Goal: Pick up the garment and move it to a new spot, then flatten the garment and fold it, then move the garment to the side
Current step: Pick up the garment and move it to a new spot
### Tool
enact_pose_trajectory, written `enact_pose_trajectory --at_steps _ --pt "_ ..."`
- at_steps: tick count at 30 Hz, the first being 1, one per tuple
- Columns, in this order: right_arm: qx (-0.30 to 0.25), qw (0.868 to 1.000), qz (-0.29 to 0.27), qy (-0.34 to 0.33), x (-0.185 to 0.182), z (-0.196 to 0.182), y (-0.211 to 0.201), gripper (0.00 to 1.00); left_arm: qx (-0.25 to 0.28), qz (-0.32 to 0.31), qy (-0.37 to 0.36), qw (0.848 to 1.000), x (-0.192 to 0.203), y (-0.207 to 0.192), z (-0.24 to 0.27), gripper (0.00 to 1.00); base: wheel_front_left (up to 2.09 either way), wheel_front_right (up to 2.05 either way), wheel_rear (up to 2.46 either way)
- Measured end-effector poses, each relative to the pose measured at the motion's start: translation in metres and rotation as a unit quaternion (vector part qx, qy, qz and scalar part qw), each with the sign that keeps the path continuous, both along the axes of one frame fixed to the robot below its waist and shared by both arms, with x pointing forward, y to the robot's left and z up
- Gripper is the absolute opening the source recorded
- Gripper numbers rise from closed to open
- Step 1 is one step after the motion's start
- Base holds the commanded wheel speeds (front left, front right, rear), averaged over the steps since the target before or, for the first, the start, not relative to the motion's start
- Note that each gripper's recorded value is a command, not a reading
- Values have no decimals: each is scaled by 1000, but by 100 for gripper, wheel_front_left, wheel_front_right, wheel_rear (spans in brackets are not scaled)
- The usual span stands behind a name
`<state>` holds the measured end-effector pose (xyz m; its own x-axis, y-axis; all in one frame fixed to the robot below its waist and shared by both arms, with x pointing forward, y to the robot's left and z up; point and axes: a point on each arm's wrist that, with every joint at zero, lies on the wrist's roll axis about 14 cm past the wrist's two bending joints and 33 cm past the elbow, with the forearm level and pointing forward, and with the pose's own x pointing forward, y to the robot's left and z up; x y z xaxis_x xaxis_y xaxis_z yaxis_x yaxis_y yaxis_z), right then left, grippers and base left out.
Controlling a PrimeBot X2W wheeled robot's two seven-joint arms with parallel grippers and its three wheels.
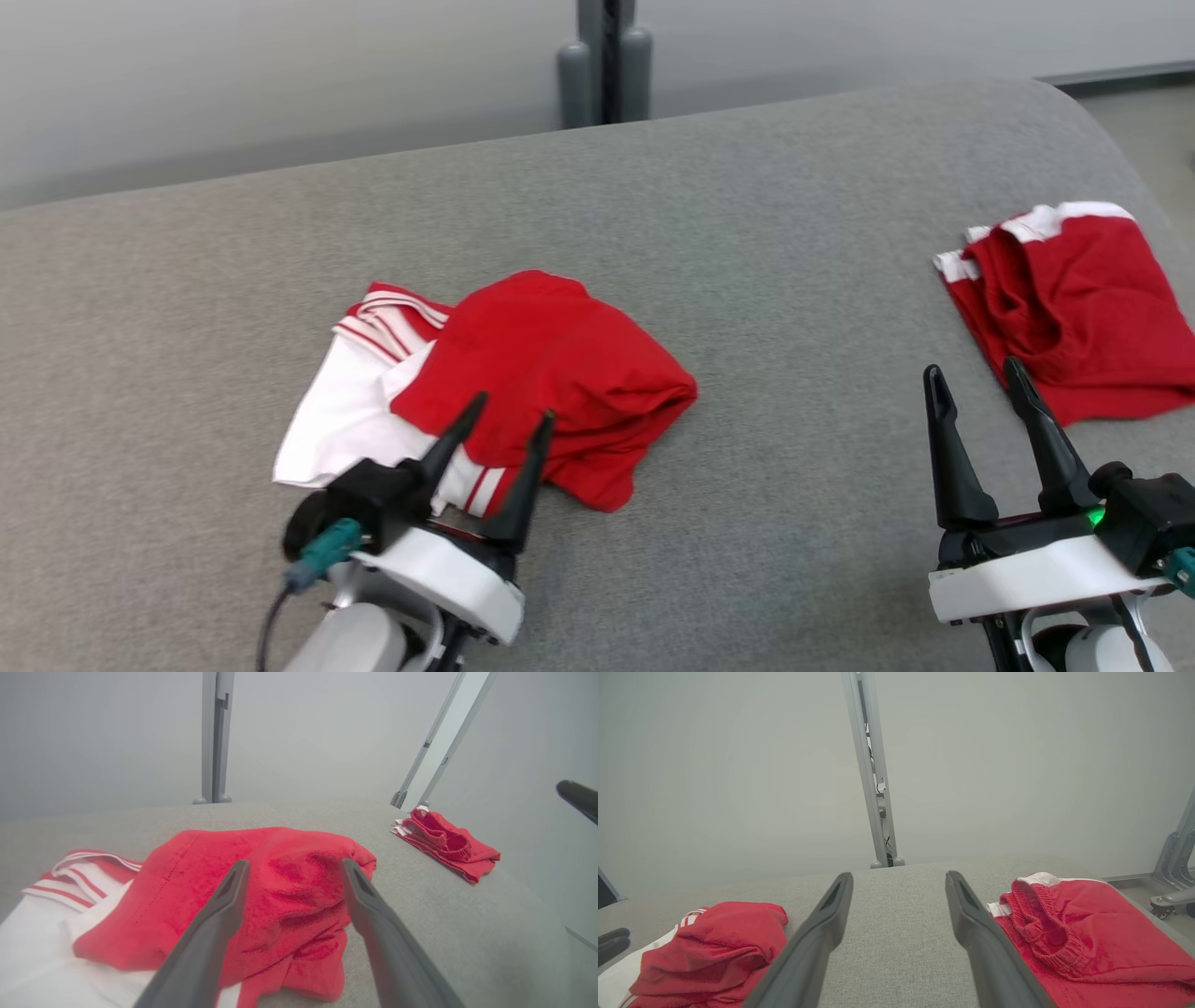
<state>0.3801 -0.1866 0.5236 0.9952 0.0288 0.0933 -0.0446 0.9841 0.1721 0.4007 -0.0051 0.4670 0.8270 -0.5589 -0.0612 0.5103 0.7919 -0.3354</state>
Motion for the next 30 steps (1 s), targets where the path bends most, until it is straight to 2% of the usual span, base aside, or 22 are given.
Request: enact_pose_trajectory --at_steps 6,13,21,30 --pt "-2 1000 29 -9 10 6 18 100 4 135 -49 990 17 78 30 100 0 0 0" --pt "-9 999 51 -18 14 13 33 100 23 237 -107 965 22 153 66 100 0 0 0" --pt "-20 998 57 -18 10 14 37 100 58 288 -131 947 3 206 78 100 0 0 0" --pt "-30 998 54 -2 -5 7 35 100 76 287 -112 948 -28 212 71 100 0 0 0"
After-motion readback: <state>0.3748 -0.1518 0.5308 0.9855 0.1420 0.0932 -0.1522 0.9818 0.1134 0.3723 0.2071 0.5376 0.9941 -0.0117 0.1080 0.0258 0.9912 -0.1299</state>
